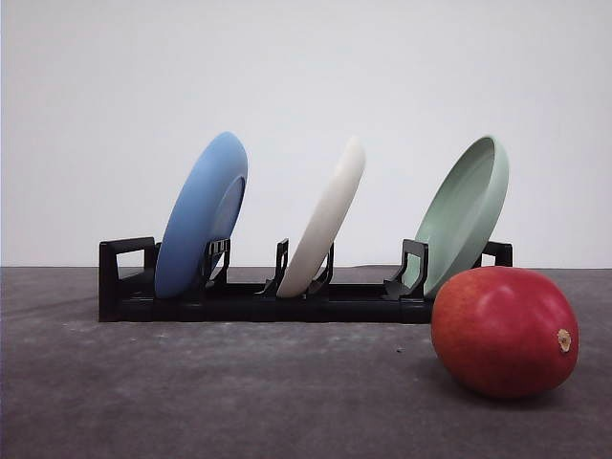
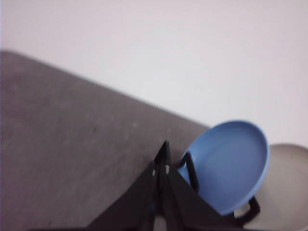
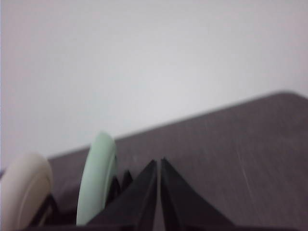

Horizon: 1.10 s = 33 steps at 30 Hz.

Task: Place pomegranate in white plate

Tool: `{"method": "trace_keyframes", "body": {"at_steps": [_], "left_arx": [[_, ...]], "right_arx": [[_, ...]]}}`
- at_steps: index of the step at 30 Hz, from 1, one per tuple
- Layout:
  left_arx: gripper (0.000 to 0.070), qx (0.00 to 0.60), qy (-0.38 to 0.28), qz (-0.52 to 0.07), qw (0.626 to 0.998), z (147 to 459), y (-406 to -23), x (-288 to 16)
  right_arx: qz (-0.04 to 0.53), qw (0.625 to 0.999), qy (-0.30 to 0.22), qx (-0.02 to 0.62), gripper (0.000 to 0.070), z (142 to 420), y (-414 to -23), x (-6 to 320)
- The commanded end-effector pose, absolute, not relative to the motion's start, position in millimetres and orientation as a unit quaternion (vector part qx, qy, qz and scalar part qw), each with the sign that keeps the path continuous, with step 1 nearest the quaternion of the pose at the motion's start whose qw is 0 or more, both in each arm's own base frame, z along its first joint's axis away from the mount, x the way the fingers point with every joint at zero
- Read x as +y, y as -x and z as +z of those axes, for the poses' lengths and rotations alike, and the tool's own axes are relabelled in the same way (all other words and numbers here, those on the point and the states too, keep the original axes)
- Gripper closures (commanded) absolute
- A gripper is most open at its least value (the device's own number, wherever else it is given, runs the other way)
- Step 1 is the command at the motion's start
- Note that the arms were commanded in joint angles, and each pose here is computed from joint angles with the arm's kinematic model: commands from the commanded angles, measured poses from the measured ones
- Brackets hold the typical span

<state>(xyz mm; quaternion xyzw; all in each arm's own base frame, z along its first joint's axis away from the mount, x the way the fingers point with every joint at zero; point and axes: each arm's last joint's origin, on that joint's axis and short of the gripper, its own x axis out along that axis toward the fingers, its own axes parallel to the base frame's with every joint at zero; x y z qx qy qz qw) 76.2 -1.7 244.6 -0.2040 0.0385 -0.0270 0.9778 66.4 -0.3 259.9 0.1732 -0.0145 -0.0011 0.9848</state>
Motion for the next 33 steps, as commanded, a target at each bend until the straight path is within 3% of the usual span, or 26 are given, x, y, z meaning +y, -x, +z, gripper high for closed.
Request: {"method": "trace_keyframes", "body": {"at_steps": [1, 7, 14, 19, 25, 33], "left_arx": [[0.0697, 0.04, 0.201, -0.024, 0.978, 260, -72, -2], [0.0697, 0.099, 0.168, -0.016, 0.981, 291, -67, -2], [0.0697, 0.178, 0.109, -0.026, 0.978, 310, -73, -2], [0.0697, 0.236, 0.095, -0.083, 0.964, 312, -85, -6], [0.0697, 0.261, 0.075, -0.153, 0.95, 309, -98, -20], [0.0697, 0.257, -0.027, -0.26, 0.93, 307, -107, -42]], "right_arx": [[0.002, 0.986, -0.167, 0.008, 0.0694, 269, -63, 0], [0.054, 0.985, -0.145, 0.073, 0.0694, 288, -66, 4], [0.123, 0.972, -0.142, 0.144, 0.0694, 289, -84, 8], [0.147, 0.965, -0.131, 0.175, 0.0693, 284, -95, 11], [0.187, 0.962, -0.09, 0.178, 0.0693, 284, -97, 22], [0.251, 0.95, -0.056, 0.176, 0.0691, 284, -96, 34]]}}
